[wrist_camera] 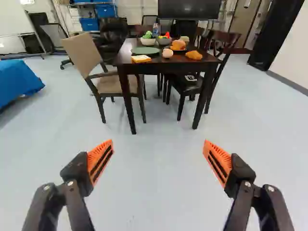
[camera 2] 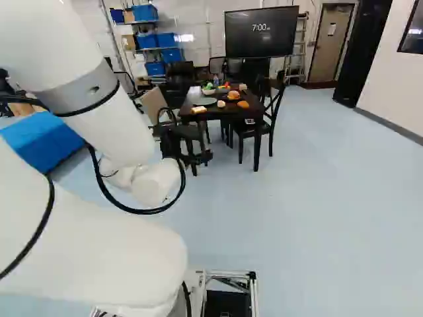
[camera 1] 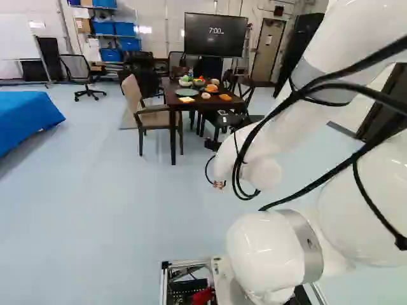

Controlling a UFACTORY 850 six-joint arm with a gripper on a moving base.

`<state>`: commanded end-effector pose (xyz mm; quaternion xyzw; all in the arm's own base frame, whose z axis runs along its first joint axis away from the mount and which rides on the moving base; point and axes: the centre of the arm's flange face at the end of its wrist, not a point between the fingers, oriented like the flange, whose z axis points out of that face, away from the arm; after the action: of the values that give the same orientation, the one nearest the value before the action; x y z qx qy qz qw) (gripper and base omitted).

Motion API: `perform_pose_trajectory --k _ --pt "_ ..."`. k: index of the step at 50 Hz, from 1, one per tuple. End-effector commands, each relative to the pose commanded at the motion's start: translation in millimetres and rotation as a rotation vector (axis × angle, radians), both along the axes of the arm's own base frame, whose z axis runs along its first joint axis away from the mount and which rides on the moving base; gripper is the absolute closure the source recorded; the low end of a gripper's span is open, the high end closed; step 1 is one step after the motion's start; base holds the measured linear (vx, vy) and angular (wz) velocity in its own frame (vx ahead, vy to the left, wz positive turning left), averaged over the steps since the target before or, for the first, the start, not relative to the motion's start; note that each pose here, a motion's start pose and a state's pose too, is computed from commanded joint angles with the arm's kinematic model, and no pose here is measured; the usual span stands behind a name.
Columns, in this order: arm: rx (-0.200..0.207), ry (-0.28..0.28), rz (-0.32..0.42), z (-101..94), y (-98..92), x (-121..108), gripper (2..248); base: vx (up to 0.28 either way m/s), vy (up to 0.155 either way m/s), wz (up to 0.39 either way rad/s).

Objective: Move the croissant to the empty plate

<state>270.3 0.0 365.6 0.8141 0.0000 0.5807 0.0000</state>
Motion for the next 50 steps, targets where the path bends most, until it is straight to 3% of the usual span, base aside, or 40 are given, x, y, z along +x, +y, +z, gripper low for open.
perform_pose_trajectory --k 50 --pt "0.0 0.0 0.0 0.0 0.0 0.0 3 0.018 -0.002 -0.004"
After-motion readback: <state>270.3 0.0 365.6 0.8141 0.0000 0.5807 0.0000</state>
